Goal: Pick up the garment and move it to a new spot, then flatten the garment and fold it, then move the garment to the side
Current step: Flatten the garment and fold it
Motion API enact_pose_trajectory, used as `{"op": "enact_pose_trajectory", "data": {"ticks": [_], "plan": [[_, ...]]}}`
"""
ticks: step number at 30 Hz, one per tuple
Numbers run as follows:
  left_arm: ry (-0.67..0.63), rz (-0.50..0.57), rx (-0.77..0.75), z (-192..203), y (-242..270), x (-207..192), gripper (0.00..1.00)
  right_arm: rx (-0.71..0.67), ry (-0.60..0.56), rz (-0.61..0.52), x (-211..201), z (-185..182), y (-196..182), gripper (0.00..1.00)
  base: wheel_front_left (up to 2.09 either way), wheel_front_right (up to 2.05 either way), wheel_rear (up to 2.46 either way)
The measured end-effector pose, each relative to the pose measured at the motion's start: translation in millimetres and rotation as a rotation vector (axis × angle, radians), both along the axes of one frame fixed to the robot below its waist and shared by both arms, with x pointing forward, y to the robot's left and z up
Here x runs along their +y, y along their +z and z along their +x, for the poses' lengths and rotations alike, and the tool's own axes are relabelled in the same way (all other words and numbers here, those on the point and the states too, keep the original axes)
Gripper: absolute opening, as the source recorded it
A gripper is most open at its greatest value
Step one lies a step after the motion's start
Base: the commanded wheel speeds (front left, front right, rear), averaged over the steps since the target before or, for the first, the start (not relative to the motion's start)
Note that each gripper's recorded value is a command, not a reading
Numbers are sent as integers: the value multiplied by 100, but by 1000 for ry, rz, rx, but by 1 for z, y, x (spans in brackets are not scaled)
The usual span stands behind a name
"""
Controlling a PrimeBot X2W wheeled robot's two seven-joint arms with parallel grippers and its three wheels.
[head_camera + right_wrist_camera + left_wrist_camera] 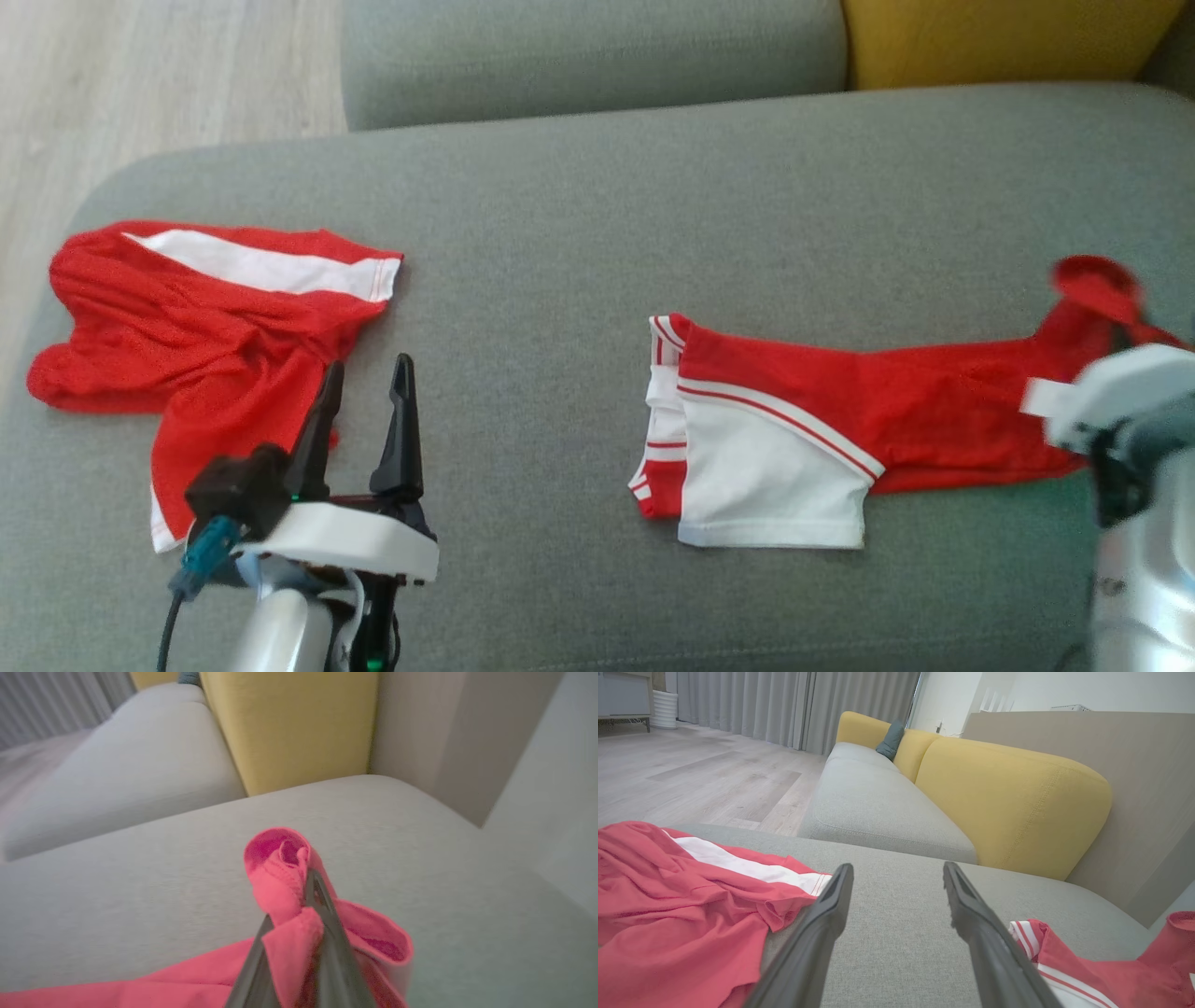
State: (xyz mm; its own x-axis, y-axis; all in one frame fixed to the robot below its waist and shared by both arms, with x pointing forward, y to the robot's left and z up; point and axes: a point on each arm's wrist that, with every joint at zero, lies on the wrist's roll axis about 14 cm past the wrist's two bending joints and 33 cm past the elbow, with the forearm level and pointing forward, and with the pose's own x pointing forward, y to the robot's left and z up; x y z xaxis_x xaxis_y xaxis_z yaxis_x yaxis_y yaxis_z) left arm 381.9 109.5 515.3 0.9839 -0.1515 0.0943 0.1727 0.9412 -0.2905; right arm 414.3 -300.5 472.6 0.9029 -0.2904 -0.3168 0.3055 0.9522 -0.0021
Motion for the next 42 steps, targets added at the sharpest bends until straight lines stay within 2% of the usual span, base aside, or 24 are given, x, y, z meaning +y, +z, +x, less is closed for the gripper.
{"op": "enact_pose_trajectory", "data": {"ticks": [4,9,16,22,29,34,35,36,42], "plan": [[3,-1,-23,-5,8,1,100,-54,129,142,49,13,16,0,0,0,0],[18,1,-10,-15,4,5,100,-102,279,257,102,15,32,0,0,0,0],[36,1,-16,-20,5,11,100,-110,465,475,178,2,29,0,0,0,0],[41,-7,-12,-25,5,12,100,-63,565,609,235,-15,5,0,0,0,0],[75,-4,8,-31,-2,23,100,3,604,663,272,-32,-28,0,0,0,0],[91,-4,41,-36,-13,28,100,-13,607,653,281,-22,-30,0,0,0,0],[92,-3,44,-36,-14,28,100,-8,612,649,282,-22,-32,70,0,0,0],[92,-3,46,-36,-15,28,100,-3,616,650,284,-22,-33,100,0,0,0],[79,-2,58,-32,-18,24,100,56,705,683,312,-41,-39,100,0,0,0]]}}
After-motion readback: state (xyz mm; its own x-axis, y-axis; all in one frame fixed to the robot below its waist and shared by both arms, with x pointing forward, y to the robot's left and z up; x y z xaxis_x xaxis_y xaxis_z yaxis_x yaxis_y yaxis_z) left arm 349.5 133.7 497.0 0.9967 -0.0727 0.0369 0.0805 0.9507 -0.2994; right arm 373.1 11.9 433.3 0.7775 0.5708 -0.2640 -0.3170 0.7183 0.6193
